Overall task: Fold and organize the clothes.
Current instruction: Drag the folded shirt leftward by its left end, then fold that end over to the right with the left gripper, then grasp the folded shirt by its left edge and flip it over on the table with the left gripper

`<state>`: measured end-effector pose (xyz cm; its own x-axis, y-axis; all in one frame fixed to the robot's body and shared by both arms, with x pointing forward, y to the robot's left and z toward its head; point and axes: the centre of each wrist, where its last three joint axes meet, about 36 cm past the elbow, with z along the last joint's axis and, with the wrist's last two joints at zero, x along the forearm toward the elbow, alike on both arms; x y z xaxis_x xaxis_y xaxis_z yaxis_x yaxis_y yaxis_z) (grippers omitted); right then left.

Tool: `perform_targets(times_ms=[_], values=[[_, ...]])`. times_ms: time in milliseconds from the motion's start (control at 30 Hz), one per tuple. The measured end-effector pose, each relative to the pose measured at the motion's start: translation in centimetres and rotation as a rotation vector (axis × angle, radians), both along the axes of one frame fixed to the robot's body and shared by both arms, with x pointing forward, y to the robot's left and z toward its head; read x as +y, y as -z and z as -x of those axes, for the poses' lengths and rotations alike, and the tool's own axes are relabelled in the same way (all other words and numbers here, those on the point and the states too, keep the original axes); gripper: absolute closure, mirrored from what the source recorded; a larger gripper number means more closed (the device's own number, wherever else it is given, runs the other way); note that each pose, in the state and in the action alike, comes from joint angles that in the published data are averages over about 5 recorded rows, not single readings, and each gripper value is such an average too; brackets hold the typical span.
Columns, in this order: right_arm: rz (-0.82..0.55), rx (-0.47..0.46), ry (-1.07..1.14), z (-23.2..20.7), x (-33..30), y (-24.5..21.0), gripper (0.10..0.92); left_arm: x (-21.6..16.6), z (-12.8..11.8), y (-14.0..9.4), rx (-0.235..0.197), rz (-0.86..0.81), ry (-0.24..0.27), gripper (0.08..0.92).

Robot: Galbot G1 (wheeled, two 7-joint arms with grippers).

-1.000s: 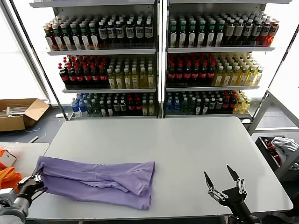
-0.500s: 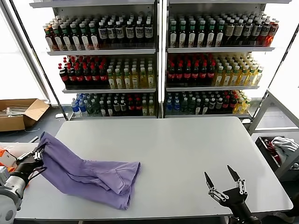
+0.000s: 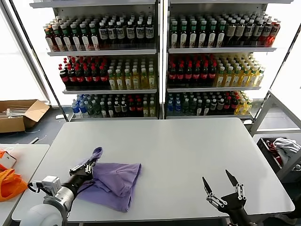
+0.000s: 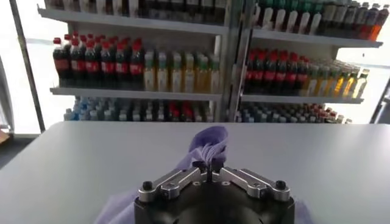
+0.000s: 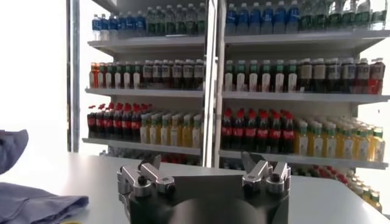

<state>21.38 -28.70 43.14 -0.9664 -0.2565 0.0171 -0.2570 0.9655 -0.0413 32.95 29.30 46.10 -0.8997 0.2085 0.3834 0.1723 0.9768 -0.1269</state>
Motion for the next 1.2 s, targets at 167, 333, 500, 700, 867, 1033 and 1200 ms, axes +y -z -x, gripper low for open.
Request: perform_targets(times_ms=[167,333,500,700,867,1033,1200], values=[[-0.007,0.005,-0.001,0.1,0.4,0.1,0.200,-2.6,0.4,1.8,0.033,0.048,0.014,0.890],[-0.007,0.007,-0.002,0.1,0.4,0.1,0.200,-4.7,0.7,3.3,0.064,0.092,0.012,0.889],[-0.008,0.009,-0.005,0.2,0.5,0.1,0.200,-6.0,1.0,4.0,0.079,0.129,-0.003,0.844],[-0.015,0.011,-0.006,0.4,0.8,0.2,0.200,-6.5,1.3,3.5,0.085,0.170,-0.030,0.675],[-0.023,0.012,-0.009,0.4,1.1,0.4,0.200,-6.0,1.4,1.5,0.051,0.216,-0.043,0.536],[-0.029,0.008,-0.017,0.2,1.5,0.4,0.200,-3.7,1.2,-0.2,0.015,0.219,-0.072,0.389],[-0.033,0.006,-0.026,0.1,1.9,0.5,0.200,0.6,0.3,-0.7,-0.004,0.165,-0.113,0.246]])
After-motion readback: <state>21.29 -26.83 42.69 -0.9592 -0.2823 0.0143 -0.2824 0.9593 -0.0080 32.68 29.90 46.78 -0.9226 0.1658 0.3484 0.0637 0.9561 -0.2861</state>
